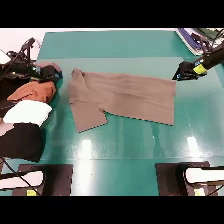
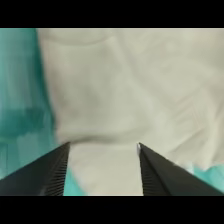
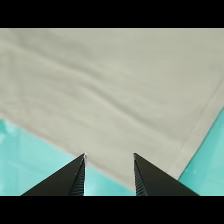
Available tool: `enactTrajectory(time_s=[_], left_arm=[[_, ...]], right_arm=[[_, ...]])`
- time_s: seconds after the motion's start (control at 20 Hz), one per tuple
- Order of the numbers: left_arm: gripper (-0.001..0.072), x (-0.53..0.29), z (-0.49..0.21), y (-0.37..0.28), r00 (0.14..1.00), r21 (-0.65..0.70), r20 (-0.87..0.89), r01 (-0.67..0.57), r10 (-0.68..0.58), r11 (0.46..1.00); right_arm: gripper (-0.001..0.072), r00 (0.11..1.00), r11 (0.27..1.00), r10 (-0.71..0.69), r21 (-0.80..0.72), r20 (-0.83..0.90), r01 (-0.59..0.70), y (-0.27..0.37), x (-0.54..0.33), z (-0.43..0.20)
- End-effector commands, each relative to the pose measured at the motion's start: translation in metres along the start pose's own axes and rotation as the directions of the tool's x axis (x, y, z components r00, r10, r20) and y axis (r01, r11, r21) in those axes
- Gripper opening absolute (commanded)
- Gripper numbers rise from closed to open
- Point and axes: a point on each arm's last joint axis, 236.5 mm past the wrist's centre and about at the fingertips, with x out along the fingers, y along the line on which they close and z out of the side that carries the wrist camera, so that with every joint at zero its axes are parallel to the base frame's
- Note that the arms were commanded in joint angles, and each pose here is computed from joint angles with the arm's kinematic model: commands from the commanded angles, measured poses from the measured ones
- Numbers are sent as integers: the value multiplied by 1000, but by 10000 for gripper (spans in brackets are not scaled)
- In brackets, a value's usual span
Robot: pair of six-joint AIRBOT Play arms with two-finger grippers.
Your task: Fold the shirts.
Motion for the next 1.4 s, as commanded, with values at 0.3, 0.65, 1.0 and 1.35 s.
enactTrajectory(time_s=[0.3,0.65,1.0,1.35], left_arm=[[488,93,-80,37,993,-117,-115,-21,8,993],[484,128,-92,9,988,-116,-151,20,-37,993],[28,78,-50,-17,985,-31,-150,82,-86,996],[28,37,-32,-35,995,63,-72,80,-76,995]], right_arm=[[335,993,991,113,66,22,-115,17,1,-54],[335,994,990,94,102,52,-99,6,-9,-65],[344,997,924,70,375,24,-74,-55,11,-137],[467,977,687,211,709,11,-157,-98,89,-215]])
